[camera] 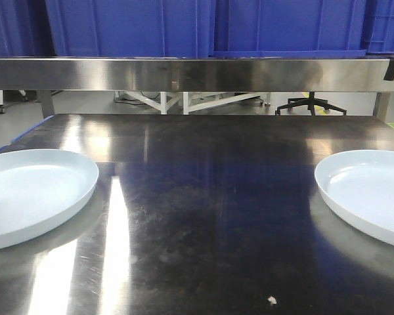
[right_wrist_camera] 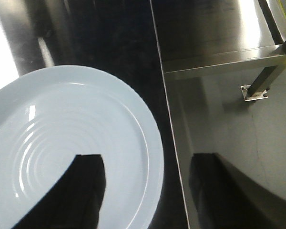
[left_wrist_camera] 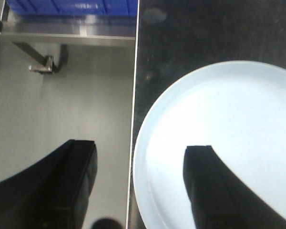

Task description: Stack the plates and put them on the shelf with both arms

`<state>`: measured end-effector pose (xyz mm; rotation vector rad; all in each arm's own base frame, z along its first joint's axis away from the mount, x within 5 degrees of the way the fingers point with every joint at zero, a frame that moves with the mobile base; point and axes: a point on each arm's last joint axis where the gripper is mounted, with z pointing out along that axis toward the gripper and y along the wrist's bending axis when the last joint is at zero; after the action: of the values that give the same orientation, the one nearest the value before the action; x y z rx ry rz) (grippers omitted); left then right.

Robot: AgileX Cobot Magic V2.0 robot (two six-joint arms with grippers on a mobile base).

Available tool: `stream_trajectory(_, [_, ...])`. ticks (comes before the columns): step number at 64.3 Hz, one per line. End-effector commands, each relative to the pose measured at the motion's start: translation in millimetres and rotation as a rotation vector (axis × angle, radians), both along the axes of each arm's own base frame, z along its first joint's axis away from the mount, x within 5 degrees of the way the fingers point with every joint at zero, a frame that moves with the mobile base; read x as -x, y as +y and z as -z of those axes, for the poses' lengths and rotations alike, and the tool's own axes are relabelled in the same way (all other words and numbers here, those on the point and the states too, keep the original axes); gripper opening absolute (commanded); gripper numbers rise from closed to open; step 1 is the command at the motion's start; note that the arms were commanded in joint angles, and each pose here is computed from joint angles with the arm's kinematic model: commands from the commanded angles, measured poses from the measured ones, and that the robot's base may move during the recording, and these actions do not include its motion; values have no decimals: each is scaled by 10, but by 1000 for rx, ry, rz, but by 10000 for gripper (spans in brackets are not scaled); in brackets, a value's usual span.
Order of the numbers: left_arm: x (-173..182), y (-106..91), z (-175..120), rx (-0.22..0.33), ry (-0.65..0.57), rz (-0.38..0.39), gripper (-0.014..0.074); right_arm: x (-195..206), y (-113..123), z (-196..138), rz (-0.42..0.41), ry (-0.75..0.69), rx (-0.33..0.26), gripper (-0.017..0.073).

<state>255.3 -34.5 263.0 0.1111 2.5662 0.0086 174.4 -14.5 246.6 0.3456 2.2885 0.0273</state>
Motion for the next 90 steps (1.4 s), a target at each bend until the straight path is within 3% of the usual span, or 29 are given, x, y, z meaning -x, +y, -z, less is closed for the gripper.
stream_trajectory(1, [-111,-32,-108,17,-90,6,470,-73,-11,-171,-9,-104,20,501])
stream_trajectory(30, [-255,-24,123,-46,-31,30,470,-69,-12,-165,-8,-96,20,501])
stream_trajectory(48, [-318,29,227,-47,-4,10,470,-65,-13,-160,-8,-89,19,501])
stream_trajectory(60, [-345,117,225,-19,-19,-36,470,-65,-13,-160,-8,-89,19,501])
stream_trajectory(90, [-369,107,208,-7,-51,-35,466,-65,-13,-160,-8,-89,19,501])
